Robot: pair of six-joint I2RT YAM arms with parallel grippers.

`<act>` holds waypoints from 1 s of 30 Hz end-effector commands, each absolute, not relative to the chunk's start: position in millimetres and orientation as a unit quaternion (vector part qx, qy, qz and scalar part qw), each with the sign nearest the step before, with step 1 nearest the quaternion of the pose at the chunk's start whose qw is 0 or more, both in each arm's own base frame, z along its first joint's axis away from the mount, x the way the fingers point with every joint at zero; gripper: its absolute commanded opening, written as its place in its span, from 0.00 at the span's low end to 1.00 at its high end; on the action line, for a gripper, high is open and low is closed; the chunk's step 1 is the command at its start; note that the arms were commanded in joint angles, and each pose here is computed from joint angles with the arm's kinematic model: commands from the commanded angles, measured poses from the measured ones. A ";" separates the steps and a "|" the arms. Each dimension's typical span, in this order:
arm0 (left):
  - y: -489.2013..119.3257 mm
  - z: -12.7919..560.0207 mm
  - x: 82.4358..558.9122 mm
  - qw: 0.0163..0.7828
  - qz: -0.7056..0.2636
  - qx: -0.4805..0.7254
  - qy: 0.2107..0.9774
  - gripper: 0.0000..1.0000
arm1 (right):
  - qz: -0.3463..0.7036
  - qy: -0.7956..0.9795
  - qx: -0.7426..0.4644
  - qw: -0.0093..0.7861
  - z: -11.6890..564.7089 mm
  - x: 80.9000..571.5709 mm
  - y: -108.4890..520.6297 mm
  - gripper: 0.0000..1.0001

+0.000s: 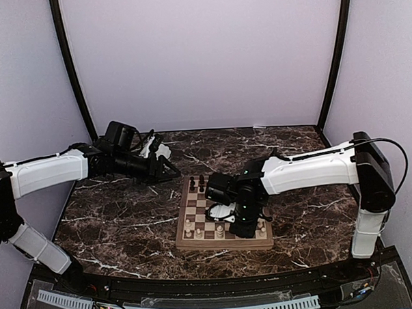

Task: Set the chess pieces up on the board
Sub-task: Pick up the king from the chessboard.

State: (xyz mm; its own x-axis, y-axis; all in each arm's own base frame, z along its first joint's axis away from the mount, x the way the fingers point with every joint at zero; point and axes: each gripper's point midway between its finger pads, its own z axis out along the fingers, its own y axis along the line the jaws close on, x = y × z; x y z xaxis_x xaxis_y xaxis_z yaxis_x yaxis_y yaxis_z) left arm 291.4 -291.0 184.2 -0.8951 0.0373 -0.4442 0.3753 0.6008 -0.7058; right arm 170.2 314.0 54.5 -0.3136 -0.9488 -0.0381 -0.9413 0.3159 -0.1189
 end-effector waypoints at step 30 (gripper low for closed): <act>-296.7 200.0 295.5 0.210 -0.448 0.132 0.859 0.50 | -0.032 0.847 -0.524 0.084 64.2 224.9 340.7 0.09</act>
State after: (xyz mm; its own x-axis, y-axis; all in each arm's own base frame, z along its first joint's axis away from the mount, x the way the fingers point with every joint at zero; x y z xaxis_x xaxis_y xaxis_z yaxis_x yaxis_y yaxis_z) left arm 291.1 -292.2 185.6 -0.8957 0.0361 -0.4433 0.3761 0.5936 -0.7115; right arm 207.2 333.9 49.0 -0.3906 -0.9194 -0.0462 -0.9086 0.3931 -0.1413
